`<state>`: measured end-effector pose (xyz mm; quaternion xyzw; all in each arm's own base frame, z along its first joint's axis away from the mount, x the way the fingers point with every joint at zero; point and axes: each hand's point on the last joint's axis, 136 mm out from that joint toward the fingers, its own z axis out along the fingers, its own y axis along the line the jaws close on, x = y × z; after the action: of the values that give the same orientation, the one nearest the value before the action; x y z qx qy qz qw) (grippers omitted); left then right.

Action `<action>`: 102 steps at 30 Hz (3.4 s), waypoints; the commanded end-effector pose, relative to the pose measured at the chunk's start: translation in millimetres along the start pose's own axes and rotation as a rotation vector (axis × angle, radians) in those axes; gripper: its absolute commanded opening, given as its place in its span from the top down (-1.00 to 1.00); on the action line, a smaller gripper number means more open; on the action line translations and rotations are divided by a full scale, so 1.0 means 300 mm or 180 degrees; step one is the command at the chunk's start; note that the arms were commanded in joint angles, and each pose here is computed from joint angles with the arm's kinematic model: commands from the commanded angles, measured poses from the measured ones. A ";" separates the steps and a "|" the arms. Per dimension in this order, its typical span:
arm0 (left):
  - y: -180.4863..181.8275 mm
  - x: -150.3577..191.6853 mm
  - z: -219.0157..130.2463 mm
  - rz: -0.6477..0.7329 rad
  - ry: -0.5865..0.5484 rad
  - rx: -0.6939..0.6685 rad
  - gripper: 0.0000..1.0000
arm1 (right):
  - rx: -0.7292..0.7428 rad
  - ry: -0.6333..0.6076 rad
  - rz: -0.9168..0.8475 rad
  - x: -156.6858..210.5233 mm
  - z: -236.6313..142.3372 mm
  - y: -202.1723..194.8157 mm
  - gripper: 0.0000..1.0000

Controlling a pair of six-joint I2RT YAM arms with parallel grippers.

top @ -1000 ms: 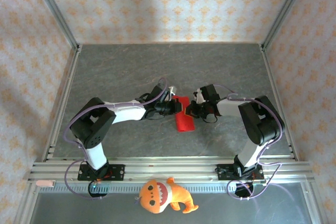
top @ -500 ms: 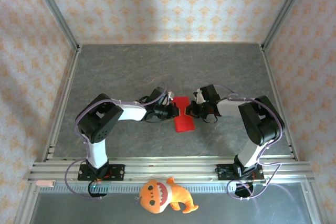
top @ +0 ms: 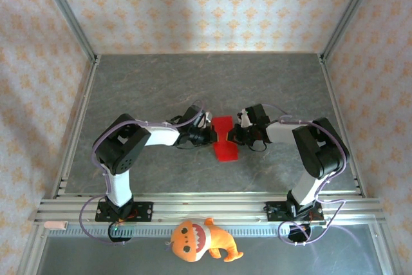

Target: Fold a paper plane with a square sheet of paper (pick it up from the middle)

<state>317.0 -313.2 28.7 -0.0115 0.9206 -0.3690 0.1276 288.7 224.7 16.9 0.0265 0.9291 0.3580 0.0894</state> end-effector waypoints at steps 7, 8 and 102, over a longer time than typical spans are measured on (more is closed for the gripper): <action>0.064 -0.033 0.073 -0.0021 0.0199 -0.0165 1.00 | 0.0661 0.0212 0.0356 0.109 0.008 -0.195 1.00; 0.076 -0.031 0.074 -0.0059 0.0193 -0.0143 1.00 | 0.0656 0.0214 0.0359 0.110 0.009 -0.194 1.00; -0.094 -0.253 -0.124 0.0110 -0.0456 0.0594 0.96 | 0.0726 0.0201 0.0403 0.113 0.008 -0.219 1.00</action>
<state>384.5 -280.9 81.7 -0.0549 0.8824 -0.4206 0.2037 290.2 223.9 16.6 0.0336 0.9263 0.3630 0.0956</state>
